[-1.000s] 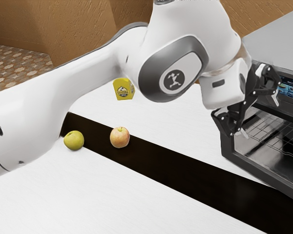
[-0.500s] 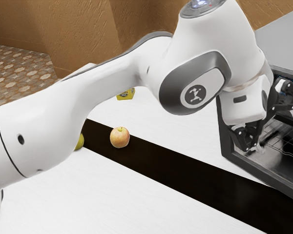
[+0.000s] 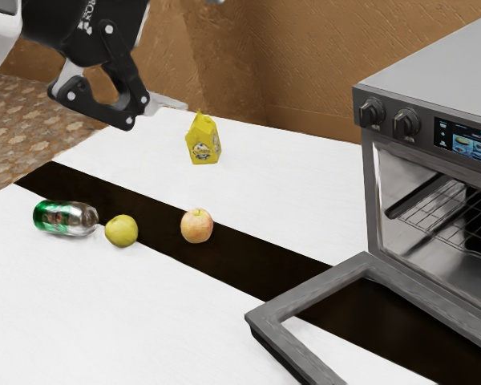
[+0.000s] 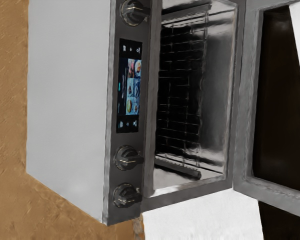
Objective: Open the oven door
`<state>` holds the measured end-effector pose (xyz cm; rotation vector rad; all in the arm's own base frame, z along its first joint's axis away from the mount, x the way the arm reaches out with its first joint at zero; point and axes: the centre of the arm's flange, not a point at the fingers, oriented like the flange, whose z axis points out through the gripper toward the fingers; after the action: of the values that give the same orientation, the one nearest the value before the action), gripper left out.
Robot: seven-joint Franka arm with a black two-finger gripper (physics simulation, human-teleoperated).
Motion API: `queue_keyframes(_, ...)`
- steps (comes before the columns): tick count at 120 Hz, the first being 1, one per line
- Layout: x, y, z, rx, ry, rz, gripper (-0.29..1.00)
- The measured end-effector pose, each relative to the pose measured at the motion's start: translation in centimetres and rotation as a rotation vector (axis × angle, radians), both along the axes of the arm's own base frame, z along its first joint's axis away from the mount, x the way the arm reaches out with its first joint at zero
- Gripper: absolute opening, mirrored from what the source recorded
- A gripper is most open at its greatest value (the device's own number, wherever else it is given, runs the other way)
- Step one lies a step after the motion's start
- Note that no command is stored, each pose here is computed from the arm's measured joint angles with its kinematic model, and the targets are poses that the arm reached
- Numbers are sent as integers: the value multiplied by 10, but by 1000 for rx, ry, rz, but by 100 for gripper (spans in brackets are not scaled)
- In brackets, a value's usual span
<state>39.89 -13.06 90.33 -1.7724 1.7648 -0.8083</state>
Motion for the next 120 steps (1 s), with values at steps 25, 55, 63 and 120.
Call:
queue_keyframes(25, 168, 202, -133, -165, 460, 505, 70)
queue_keyframes(55, 188, 193, -213, -308, 692, 640, 70)
queue_keyframes(63, 183, 195, -214, -348, 720, 741, 70)
queue_keyframes(120, 173, 212, -222, -541, 764, 1219, 70)
